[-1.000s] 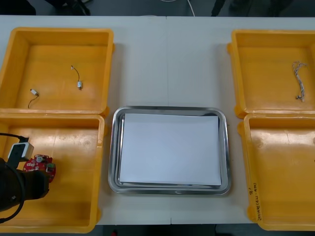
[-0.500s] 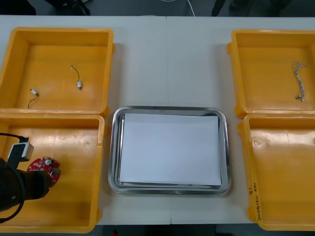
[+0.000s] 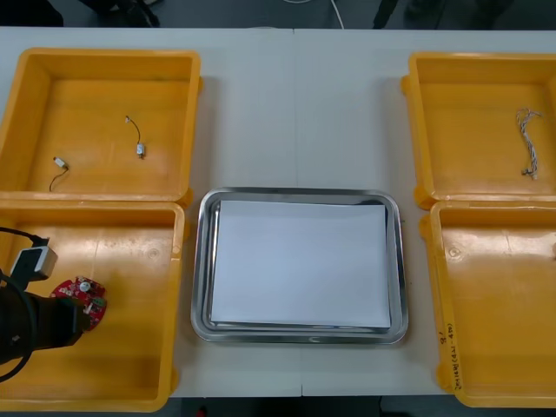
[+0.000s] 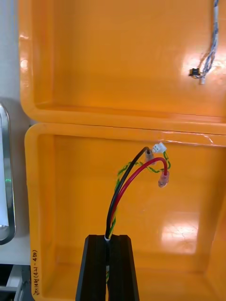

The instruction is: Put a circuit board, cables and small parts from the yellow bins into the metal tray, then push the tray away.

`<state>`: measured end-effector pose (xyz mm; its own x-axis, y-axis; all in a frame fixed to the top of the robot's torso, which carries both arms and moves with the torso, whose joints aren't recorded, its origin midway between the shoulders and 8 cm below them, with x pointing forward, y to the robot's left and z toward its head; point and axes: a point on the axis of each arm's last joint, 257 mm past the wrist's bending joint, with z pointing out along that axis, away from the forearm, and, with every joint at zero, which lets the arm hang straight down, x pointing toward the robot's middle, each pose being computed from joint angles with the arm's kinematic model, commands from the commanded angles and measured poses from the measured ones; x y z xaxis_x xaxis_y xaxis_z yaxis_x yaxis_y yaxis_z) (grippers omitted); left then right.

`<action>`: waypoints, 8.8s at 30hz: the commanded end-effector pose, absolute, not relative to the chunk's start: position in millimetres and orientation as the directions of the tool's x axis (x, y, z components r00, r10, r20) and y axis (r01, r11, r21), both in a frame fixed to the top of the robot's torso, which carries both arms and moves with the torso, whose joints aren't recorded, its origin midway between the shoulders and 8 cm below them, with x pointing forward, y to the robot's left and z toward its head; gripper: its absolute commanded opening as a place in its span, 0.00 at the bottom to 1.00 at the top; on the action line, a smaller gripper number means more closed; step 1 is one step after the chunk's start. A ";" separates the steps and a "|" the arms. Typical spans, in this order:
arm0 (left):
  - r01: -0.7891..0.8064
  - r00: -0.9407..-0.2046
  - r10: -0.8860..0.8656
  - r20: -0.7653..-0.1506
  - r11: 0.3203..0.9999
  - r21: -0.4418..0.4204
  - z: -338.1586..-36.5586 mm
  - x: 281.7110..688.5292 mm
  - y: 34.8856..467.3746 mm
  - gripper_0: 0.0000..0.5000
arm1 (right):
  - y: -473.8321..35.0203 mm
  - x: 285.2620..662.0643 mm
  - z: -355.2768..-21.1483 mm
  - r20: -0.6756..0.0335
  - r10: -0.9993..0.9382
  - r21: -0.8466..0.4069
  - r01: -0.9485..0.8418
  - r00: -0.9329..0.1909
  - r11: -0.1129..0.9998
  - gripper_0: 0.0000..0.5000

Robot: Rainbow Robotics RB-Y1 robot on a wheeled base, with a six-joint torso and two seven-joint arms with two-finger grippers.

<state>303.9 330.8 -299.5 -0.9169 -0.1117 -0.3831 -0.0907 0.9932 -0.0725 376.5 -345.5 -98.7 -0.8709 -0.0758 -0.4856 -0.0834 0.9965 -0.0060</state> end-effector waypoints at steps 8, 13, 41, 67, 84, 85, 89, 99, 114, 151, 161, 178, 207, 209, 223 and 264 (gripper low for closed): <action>-0.049 -0.901 -0.061 -0.429 0.998 -0.039 -220.8 330.4 330.5 1.00 | -307.0 389.7 -95.5 -0.463 -0.272 -0.100 -0.255 -0.843 0.962 0.00; -0.051 -0.896 -0.062 -0.439 0.998 -0.038 -202.4 339.7 327.6 1.00 | -290.3 395.7 -98.7 -0.456 -0.322 -0.127 -0.298 -0.830 0.946 0.00; -0.305 -0.831 -0.348 -0.435 0.938 -0.167 -176.5 353.3 321.3 1.00 | -227.9 414.2 -97.4 -0.446 -0.428 -0.124 -0.419 -0.786 0.899 0.00; -0.655 -0.598 -0.734 -0.323 0.679 -0.331 -218.7 352.0 313.3 1.00 | -222.2 408.7 -105.7 -0.420 -0.434 -0.116 -0.427 -0.797 0.897 0.00; -0.702 -0.562 -0.780 -0.276 0.626 -0.341 -268.8 348.4 318.2 1.00 | -223.8 410.7 -104.7 -0.427 -0.428 -0.123 -0.418 -0.797 0.900 0.00; -0.702 -0.563 -0.780 -0.272 0.626 -0.340 -272.3 349.0 316.4 1.00 | -223.8 411.3 -104.0 -0.428 -0.428 -0.124 -0.417 -0.796 0.900 0.00; -0.704 -0.568 -0.779 -0.268 0.628 -0.333 -283.7 351.8 314.3 1.00 | -223.7 411.9 -103.9 -0.431 -0.426 -0.124 -0.415 -0.796 0.901 0.00; -0.704 -0.589 -0.769 -0.248 0.639 -0.311 -302.2 345.9 303.2 1.00 | -223.8 413.2 -103.9 -0.434 -0.423 -0.127 -0.411 -0.795 0.903 0.00; -0.698 -0.600 -0.761 -0.247 0.649 -0.301 -327.0 343.1 297.1 1.00 | -223.0 412.9 -104.2 -0.434 -0.424 -0.125 -0.413 -0.795 0.902 0.00; -0.653 -0.654 -0.693 -0.302 0.719 -0.237 -282.5 345.8 350.9 0.00 | -223.8 412.1 -106.0 -0.426 -0.423 -0.130 -0.409 -0.800 0.903 0.00; -0.618 -0.691 -0.622 -0.369 0.773 -0.147 -230.1 342.7 366.2 0.00 | -226.2 410.4 -107.0 -0.416 -0.424 -0.135 -0.406 -0.804 0.904 0.00; -0.261 -0.807 -0.341 -0.482 0.938 -0.227 -127.4 359.4 281.6 0.00 | -223.0 412.9 -107.5 -0.425 -0.420 -0.134 -0.403 -0.802 0.905 0.00; 0.132 -0.890 0.094 -0.446 0.990 -0.056 -129.6 357.8 163.5 0.00 | -223.1 412.2 -108.6 -0.420 -0.419 -0.135 -0.401 -0.805 0.906 0.00; 0.142 -0.892 0.106 -0.439 0.989 -0.049 -131.0 360.2 157.2 0.00 | -223.1 412.2 -108.6 -0.420 -0.419 -0.135 -0.401 -0.805 0.906 0.00; 0.158 -0.905 0.149 -0.397 0.987 0.011 -155.6 376.4 120.3 0.00 | -223.2 412.5 -107.9 -0.422 -0.418 -0.136 -0.400 -0.804 0.906 0.00; 0.233 -0.920 0.225 -0.322 0.972 0.015 -267.2 358.4 51.5 0.00 | -225.8 410.7 -109.5 -0.411 -0.419 -0.141 -0.397 -0.810 0.907 0.00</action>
